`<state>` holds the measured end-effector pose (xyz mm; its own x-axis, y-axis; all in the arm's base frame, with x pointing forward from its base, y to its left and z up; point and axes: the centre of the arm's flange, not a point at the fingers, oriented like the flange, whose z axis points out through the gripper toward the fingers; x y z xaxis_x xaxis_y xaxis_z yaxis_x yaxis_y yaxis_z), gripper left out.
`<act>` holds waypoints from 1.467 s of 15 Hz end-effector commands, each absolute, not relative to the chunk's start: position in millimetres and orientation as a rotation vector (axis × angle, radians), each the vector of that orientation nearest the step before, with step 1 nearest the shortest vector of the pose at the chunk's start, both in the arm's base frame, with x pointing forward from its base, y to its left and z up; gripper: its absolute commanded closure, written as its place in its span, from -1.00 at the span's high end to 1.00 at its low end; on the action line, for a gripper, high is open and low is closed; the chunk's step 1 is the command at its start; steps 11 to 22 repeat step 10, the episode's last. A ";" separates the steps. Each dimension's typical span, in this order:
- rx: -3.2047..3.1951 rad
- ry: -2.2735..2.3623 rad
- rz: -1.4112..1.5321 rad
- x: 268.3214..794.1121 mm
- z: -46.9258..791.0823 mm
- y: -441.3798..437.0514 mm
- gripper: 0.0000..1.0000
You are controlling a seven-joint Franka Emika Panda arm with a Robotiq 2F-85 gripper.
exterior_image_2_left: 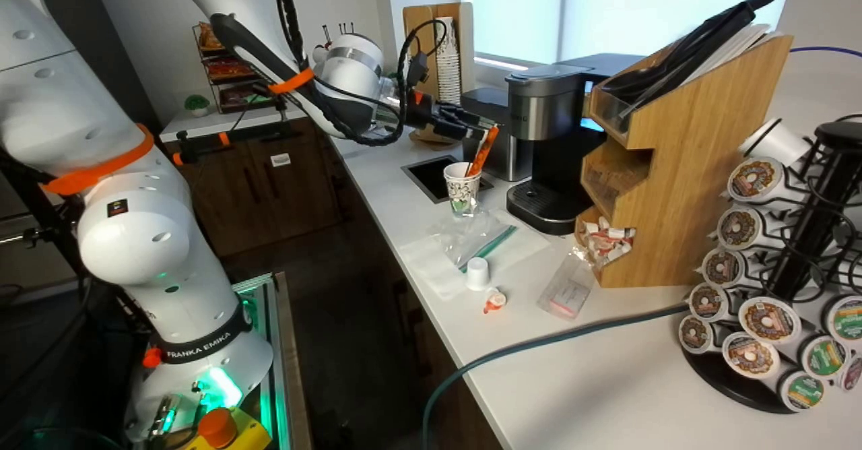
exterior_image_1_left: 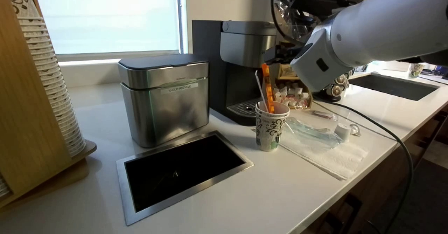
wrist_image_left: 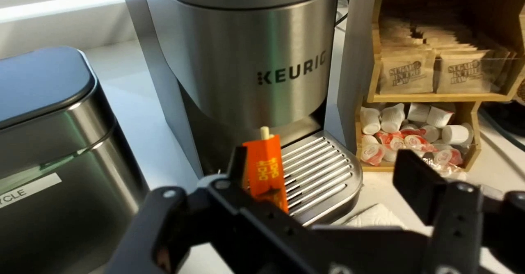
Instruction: Put the orange object inside the cup
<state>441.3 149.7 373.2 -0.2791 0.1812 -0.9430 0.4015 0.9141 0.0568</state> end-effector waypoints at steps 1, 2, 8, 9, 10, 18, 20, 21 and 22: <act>0.488 1.809 -0.194 433.2 403.0 151.1 1.00; 0.536 1.795 -0.142 430.5 418.3 149.0 1.00; 0.693 1.674 -0.058 432.3 468.1 135.7 1.00; 0.699 1.653 -0.050 430.0 478.4 132.8 1.00; 0.698 1.649 -0.048 429.1 480.8 132.6 1.00; 0.698 1.649 -0.048 429.1 480.8 132.6 1.00; 0.698 1.649 -0.048 429.1 480.8 132.6 1.00; 0.698 1.649 -0.048 429.1 480.8 132.6 1.00; 0.698 1.649 -0.048 429.1 480.8 132.6 1.00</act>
